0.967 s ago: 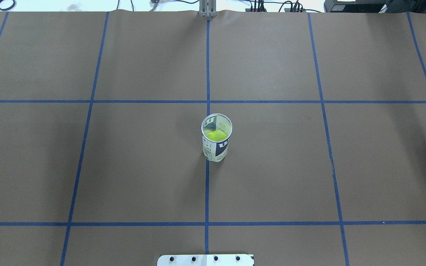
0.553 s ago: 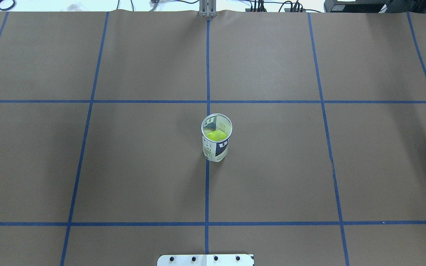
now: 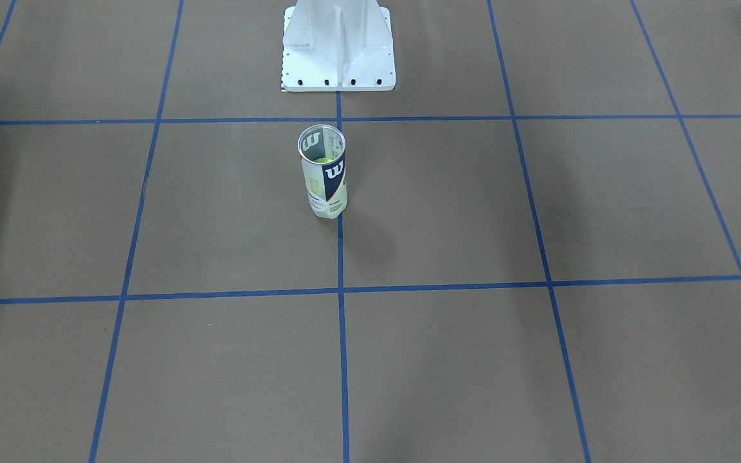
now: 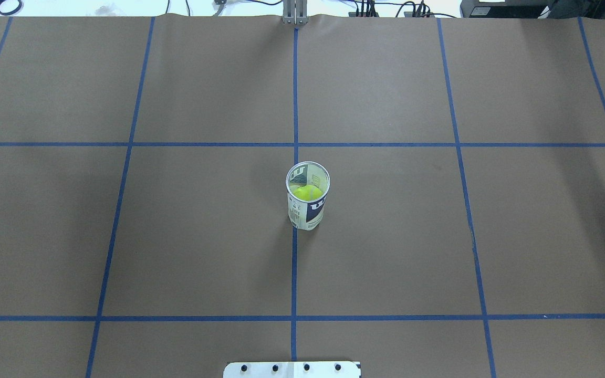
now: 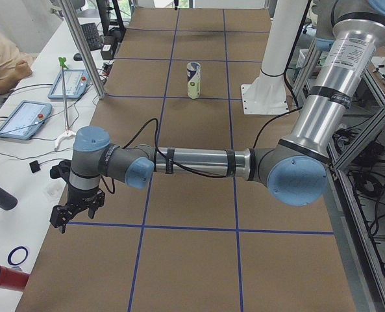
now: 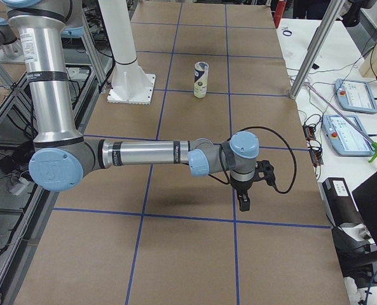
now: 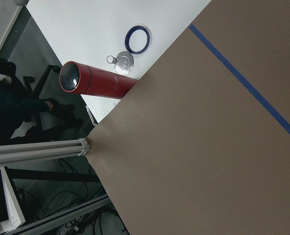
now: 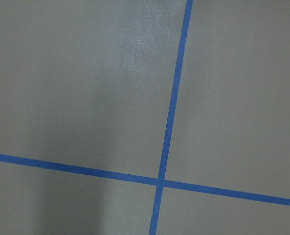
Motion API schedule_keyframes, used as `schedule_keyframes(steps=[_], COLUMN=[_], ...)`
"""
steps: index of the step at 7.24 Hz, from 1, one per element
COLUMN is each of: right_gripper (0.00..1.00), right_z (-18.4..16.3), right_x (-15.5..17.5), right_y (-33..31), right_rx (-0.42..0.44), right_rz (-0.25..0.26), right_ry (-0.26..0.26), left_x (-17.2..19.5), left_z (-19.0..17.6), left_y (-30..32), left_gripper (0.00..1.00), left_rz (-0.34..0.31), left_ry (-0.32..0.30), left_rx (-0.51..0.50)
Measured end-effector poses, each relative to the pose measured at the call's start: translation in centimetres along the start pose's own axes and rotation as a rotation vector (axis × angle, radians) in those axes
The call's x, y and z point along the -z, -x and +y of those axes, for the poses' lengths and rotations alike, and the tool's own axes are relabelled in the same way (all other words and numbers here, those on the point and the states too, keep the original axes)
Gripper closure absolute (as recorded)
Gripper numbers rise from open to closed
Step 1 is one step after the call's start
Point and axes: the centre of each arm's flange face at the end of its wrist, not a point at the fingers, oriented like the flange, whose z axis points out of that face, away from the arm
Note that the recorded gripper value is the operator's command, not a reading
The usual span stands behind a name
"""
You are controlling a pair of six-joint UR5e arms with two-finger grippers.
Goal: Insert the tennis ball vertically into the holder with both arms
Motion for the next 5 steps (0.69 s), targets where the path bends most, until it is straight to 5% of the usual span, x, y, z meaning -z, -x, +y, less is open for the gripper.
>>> schedule_keyframes(steps=[2,5], right_gripper=[0.01,0.01], right_z=[0.3,0.9], right_x=[-0.2,-0.6], right_y=[-0.2,-0.3], right_rx=[-0.006,-0.014], right_rz=[0.000,-0.018], right_ry=[0.006,0.017], left_x=[-1.1,-4.5], left_z=[1.2,6.3], left_y=[-0.6,-2.7], left_gripper=[0.00,0.00], left_rz=[0.094,0.295], left_ry=[0.051,0.278], left_rx=[0.217,0.393])
